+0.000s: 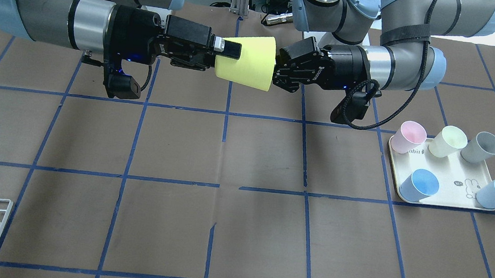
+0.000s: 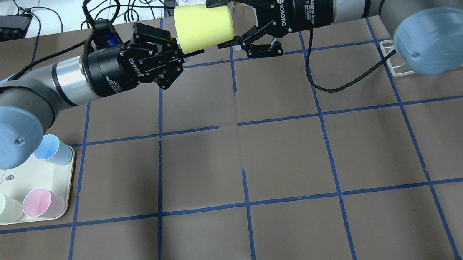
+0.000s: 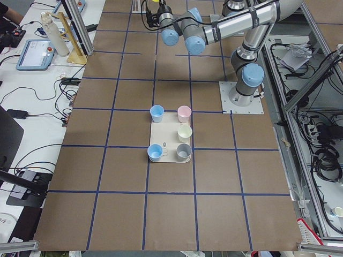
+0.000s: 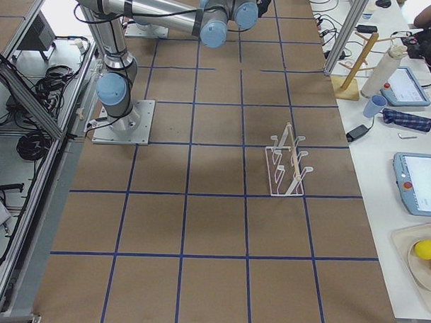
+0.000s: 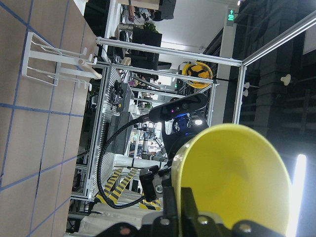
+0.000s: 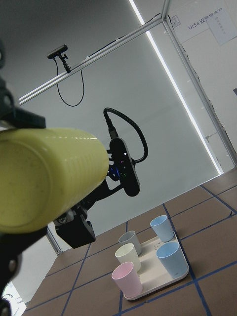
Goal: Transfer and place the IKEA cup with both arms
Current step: 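Grasp the yellow cup's open end with the left gripper, then open the right gripper, then carry the yellow cup toward the tray with the left gripper while the right arm withdraws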
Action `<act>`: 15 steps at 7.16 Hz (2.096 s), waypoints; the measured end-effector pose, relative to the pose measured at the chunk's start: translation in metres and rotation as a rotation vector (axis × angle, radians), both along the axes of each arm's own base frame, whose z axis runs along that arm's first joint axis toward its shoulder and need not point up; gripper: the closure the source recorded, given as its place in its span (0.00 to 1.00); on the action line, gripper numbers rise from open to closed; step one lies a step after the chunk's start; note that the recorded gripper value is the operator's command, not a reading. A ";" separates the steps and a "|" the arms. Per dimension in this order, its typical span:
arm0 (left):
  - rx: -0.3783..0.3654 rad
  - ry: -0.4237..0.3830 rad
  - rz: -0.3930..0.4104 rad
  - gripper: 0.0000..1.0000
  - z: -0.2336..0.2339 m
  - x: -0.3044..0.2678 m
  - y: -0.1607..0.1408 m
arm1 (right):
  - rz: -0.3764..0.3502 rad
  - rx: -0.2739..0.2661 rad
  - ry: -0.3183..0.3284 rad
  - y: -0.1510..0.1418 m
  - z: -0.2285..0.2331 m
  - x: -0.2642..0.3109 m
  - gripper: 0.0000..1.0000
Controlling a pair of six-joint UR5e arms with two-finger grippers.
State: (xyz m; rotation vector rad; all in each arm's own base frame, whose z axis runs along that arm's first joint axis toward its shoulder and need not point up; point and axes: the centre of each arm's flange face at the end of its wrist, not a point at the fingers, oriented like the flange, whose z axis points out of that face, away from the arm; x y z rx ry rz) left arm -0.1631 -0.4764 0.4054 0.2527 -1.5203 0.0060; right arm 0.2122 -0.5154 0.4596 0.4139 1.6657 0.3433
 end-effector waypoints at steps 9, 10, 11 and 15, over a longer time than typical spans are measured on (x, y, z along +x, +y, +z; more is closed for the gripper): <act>0.099 -0.702 -0.044 1.00 0.023 0.086 -0.004 | -0.194 -0.018 0.314 -0.020 0.010 -0.127 0.00; 0.124 -0.936 -0.061 1.00 0.021 0.115 -0.001 | -0.184 -0.033 0.464 -0.008 0.016 -0.131 0.00; 0.113 -1.147 -0.096 1.00 0.021 0.148 0.004 | -0.172 -0.040 0.622 0.006 0.021 -0.136 0.00; -0.109 -1.531 -0.244 1.00 0.002 0.343 0.002 | 0.012 -0.087 1.246 0.056 0.024 -0.108 0.00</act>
